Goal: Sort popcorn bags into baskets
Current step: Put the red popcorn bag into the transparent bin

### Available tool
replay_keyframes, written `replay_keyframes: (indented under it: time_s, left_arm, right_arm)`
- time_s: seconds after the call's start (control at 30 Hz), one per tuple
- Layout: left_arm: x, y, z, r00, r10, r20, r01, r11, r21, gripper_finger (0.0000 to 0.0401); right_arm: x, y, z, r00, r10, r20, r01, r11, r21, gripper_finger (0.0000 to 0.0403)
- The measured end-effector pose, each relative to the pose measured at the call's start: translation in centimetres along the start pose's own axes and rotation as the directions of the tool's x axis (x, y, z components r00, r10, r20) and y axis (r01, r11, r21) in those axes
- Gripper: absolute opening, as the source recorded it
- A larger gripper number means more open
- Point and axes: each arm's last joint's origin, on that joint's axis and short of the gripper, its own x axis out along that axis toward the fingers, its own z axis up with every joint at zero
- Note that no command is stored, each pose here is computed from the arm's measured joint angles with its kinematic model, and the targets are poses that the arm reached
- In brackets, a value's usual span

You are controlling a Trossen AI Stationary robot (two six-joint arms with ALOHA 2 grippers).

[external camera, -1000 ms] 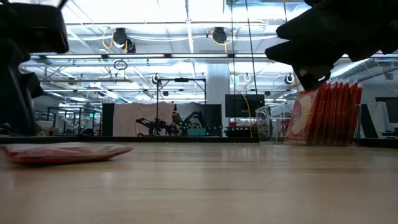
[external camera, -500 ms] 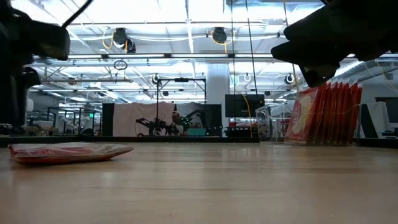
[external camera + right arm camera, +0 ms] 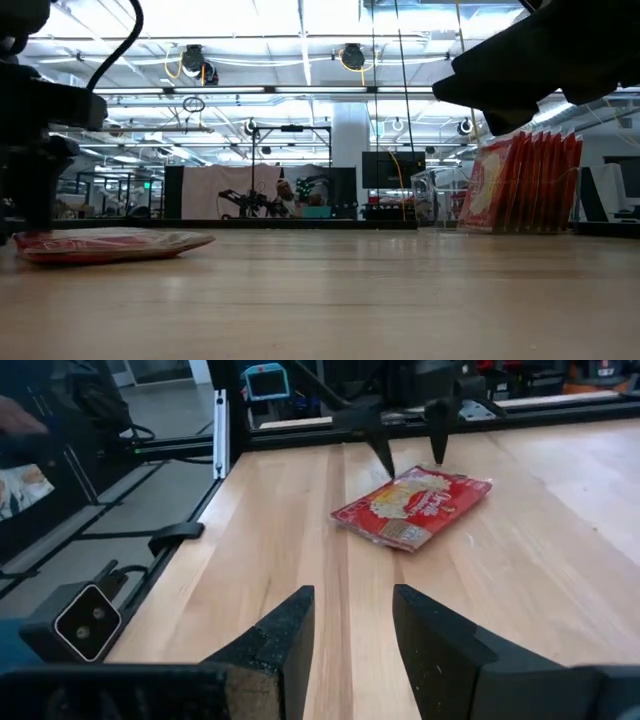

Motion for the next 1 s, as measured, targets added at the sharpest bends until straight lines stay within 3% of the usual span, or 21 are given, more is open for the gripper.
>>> replay_keyframes:
  time_s: [0.1, 0.23, 0.53, 0.63, 0.7, 0.8, 1.0]
  left_arm:
    - [0.8, -0.1, -0.1, 0.998, -0.047, 0.045, 0.045, 0.998, 0.041, 0.0314]
    - [1.8, 0.2, -0.5, 0.995, -0.076, 0.065, 0.073, 0.996, 0.041, 0.0258]
    - [2.1, 0.2, -0.1, 0.987, -0.059, 0.147, 0.051, 0.997, 0.059, 0.002]
    - [2.0, 0.3, 0.1, 0.977, 0.001, 0.215, -0.016, 0.997, 0.069, 0.0014]
    - [1.7, 0.4, 0.4, 0.963, 0.067, 0.26, -0.103, 0.986, 0.13, 0.0008]
    - [0.3, -0.5, 2.1, 0.917, 0.095, 0.387, -0.2, 0.95, 0.241, 0.0005]
    - [-2.3, -1.4, 4.8, 0.804, 0.197, 0.561, -0.488, 0.758, 0.433, 0.0004]
  right_arm:
    - [0.1, -0.2, 0.1, 1.0, -0.005, 0.004, 0.005, 1.0, -0.011, 0.0132]
    - [0.3, -0.6, 0.2, 1.0, -0.024, 0.007, 0.024, 1.0, -0.013, 0.0132]
    - [0.5, -0.9, 0.3, 0.999, -0.033, 0.01, 0.033, 0.999, 0.014, 0.0132]
    - [0.5, -0.9, 0.8, 0.996, -0.065, 0.059, 0.061, 0.996, 0.068, 0.0132]
    - [0.6, -0.8, 1.4, 0.988, -0.115, 0.099, 0.105, 0.99, 0.094, 0.0132]
    - [0.7, -0.5, 2.4, 0.972, -0.188, 0.143, 0.173, 0.978, 0.115, 0.0132]
    - [0.3, 0.2, 6.1, 0.946, -0.29, 0.146, 0.278, 0.956, 0.098, 0.0132]
